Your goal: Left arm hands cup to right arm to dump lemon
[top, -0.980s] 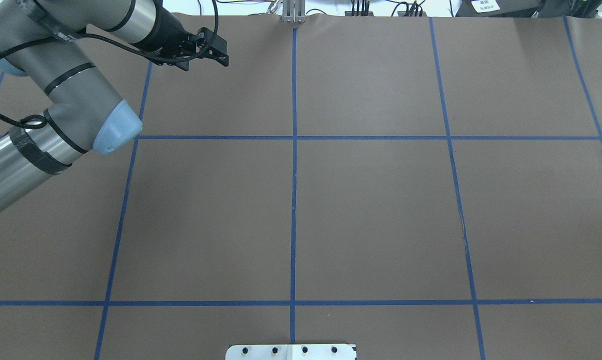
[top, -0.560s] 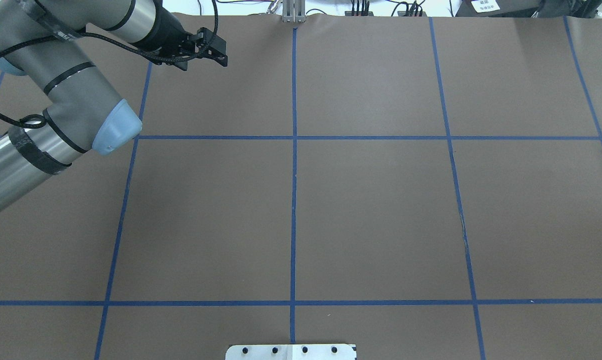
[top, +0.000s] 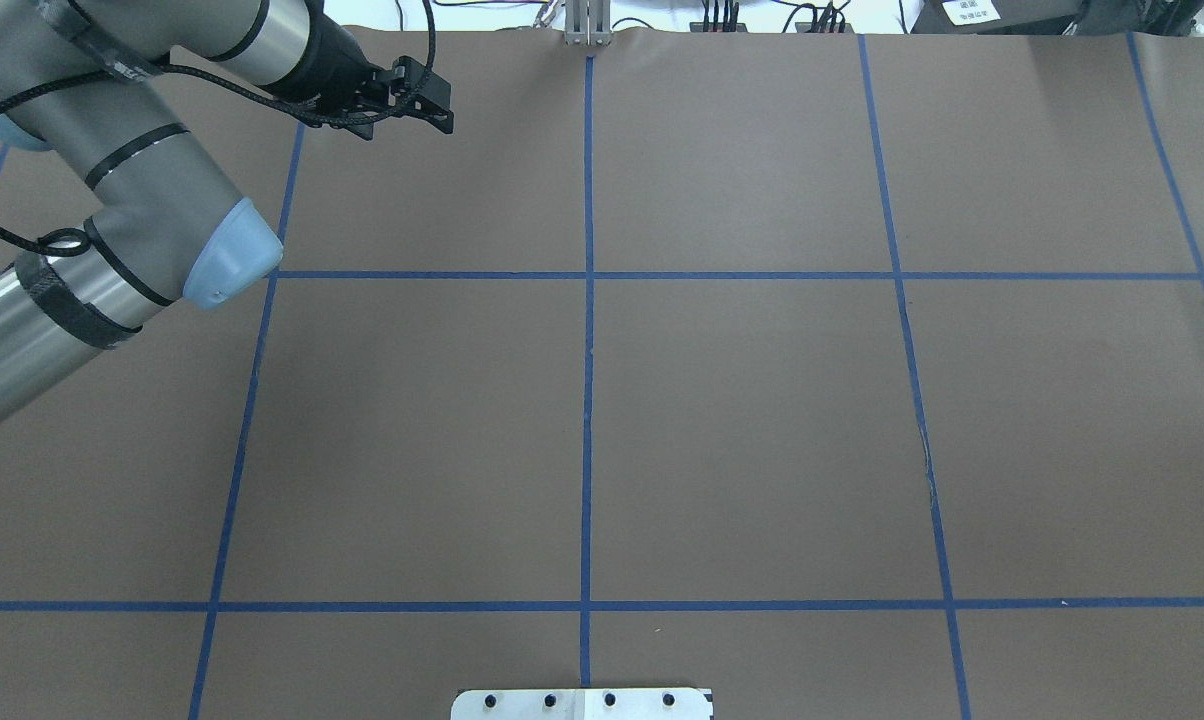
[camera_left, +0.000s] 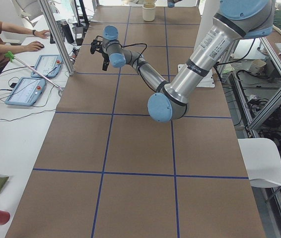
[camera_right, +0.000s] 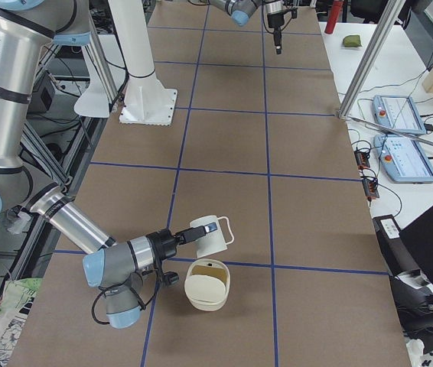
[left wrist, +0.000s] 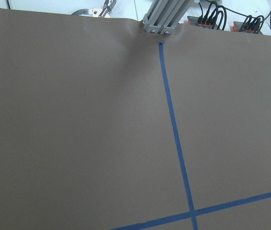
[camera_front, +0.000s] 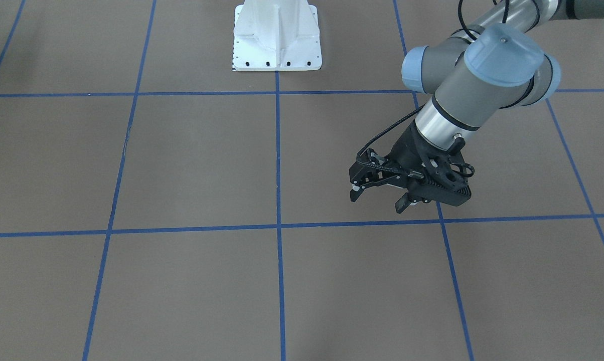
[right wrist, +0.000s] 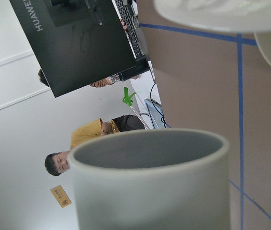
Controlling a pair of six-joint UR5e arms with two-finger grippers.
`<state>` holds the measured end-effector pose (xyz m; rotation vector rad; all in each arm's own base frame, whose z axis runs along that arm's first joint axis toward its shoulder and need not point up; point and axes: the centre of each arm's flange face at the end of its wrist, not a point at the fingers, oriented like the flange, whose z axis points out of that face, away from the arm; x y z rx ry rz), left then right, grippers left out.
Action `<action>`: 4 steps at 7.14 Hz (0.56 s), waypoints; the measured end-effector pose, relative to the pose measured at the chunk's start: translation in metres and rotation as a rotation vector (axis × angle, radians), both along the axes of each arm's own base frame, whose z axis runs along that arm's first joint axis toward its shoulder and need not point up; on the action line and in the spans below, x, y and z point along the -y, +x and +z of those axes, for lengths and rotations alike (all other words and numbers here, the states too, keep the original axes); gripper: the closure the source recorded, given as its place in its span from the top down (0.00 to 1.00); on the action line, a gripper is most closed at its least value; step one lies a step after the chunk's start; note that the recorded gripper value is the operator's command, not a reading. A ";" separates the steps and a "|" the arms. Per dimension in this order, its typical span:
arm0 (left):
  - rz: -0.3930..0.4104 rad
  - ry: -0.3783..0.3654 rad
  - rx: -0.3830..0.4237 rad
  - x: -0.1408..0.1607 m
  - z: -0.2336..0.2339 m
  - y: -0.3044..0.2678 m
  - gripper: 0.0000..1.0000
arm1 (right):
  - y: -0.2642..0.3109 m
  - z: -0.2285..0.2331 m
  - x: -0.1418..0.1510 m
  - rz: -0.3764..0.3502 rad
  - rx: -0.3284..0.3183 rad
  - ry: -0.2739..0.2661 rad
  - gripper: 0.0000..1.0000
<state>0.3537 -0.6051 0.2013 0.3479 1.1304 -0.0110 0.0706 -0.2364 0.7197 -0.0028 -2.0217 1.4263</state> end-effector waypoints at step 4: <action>0.003 -0.005 0.004 0.000 0.003 0.002 1.00 | -0.006 -0.004 -0.004 0.024 -0.398 0.266 0.25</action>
